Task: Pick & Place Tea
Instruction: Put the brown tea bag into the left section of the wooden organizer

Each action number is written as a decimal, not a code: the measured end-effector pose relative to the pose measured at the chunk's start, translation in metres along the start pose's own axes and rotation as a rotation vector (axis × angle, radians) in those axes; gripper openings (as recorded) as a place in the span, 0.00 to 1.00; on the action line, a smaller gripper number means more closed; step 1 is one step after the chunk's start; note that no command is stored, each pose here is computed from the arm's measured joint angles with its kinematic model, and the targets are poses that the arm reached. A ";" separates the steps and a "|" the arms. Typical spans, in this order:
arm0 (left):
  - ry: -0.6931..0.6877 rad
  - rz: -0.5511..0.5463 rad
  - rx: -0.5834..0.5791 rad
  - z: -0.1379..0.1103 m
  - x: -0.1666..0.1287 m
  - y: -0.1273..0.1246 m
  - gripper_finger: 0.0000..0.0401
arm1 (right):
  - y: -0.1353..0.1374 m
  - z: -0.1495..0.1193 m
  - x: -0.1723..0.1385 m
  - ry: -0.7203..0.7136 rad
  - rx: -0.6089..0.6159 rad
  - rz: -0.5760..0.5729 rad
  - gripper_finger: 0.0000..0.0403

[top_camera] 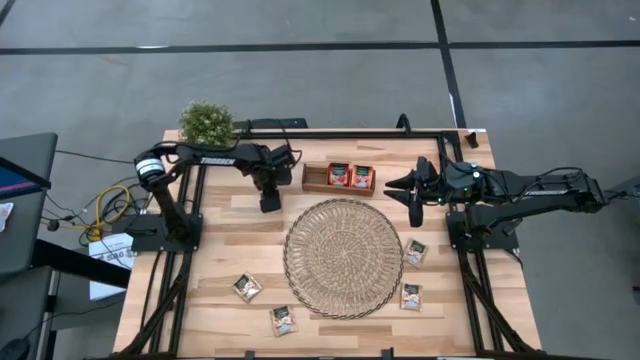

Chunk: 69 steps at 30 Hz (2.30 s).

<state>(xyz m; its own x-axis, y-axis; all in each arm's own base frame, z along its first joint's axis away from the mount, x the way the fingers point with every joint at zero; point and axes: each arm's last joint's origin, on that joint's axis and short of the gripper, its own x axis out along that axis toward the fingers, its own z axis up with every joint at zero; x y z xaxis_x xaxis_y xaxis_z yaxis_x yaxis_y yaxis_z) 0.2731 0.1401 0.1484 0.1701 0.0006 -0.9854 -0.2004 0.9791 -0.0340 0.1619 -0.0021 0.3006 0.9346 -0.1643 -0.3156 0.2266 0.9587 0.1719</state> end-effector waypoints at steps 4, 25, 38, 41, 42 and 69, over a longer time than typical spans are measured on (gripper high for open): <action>0.053 -0.020 -0.002 0.001 0.019 0.002 0.32 | 0.000 0.000 0.000 0.000 0.000 0.000 0.26; 0.096 0.026 0.004 0.016 0.009 0.006 0.00 | 0.000 0.000 0.000 -0.001 0.001 -0.002 0.26; -0.292 0.422 0.130 0.079 -0.113 -0.023 0.00 | 0.000 0.000 0.000 0.000 -0.007 -0.002 0.26; -0.386 0.506 0.217 0.093 -0.120 -0.042 0.00 | 0.000 0.000 0.000 0.001 -0.009 -0.002 0.26; -0.420 0.531 0.253 0.097 -0.121 -0.048 0.00 | 0.000 0.000 0.000 0.001 -0.009 -0.002 0.26; -0.242 0.952 0.256 0.126 -0.024 -0.078 0.00 | -0.001 -0.002 0.000 0.015 -0.033 -0.005 0.26</action>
<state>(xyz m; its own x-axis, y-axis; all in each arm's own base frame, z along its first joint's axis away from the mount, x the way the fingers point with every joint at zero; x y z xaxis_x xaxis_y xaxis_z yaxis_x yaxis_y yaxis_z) 0.4062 0.0896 0.1961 0.2436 0.8164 -0.5237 -0.1468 0.5647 0.8121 0.1614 -0.0023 0.2990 0.9291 -0.1655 -0.3306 0.2215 0.9652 0.1393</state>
